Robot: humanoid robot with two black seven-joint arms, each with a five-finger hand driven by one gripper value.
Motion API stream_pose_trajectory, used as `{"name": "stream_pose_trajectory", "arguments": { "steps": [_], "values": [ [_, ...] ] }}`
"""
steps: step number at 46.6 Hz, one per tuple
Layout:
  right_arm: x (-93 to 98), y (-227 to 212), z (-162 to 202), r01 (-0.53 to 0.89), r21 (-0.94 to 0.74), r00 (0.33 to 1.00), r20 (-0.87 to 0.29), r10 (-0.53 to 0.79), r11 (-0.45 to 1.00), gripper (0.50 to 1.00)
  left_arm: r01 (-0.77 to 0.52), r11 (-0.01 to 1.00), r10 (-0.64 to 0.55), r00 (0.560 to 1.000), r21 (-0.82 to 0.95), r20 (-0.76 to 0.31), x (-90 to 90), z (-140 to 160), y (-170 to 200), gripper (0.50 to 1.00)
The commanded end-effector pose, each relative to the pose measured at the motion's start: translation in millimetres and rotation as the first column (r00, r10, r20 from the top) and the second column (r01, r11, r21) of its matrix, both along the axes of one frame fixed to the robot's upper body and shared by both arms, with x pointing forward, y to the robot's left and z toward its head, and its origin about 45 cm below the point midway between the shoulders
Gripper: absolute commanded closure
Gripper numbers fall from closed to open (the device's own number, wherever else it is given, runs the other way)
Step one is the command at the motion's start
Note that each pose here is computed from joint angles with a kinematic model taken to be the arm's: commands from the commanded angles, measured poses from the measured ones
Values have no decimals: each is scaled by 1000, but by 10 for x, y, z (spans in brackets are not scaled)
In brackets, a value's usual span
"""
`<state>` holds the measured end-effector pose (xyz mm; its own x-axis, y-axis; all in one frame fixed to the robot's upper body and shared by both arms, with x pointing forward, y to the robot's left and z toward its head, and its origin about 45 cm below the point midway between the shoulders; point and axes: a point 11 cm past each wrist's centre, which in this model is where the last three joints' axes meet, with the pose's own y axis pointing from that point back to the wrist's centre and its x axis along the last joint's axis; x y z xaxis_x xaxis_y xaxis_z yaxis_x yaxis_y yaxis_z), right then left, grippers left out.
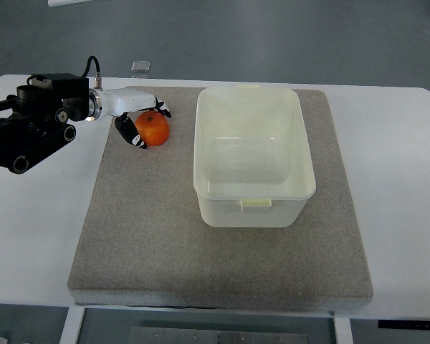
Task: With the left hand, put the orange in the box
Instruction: 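Close the left hand fingers around the orange and lift it, then carry the orange with the left hand over the white box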
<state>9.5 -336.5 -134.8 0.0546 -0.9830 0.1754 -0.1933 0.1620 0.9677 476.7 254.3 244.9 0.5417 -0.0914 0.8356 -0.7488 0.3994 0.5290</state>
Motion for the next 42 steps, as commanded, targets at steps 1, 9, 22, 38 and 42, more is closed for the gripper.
{"name": "stream_pose_trajectory", "arguments": {
  "steps": [1, 9, 22, 38, 42],
  "values": [
    [0, 0, 0, 0, 0, 1000, 0, 0, 1000, 568, 3, 1000, -3, 1000, -2, -1, -2, -2, -13, 735],
    [0, 0, 0, 0, 0, 1000, 0, 0, 1000, 568, 1, 1000, -1, 1000, 2, -4, -4, -7, 1, 848],
    [0, 0, 0, 0, 0, 1000, 0, 0, 1000, 568, 11, 1000, -11, 1000, 6, 27, 56, 198, -13, 1000],
    [0, 0, 0, 0, 0, 1000, 0, 0, 1000, 568, 23, 1000, -21, 996, -21, 86, 84, 1181, 165, 1000],
    [0, 0, 0, 0, 0, 1000, 0, 0, 1000, 568, 77, 996, -72, 993, -51, 92, -7, 1381, 33, 1000]
  ]
}}
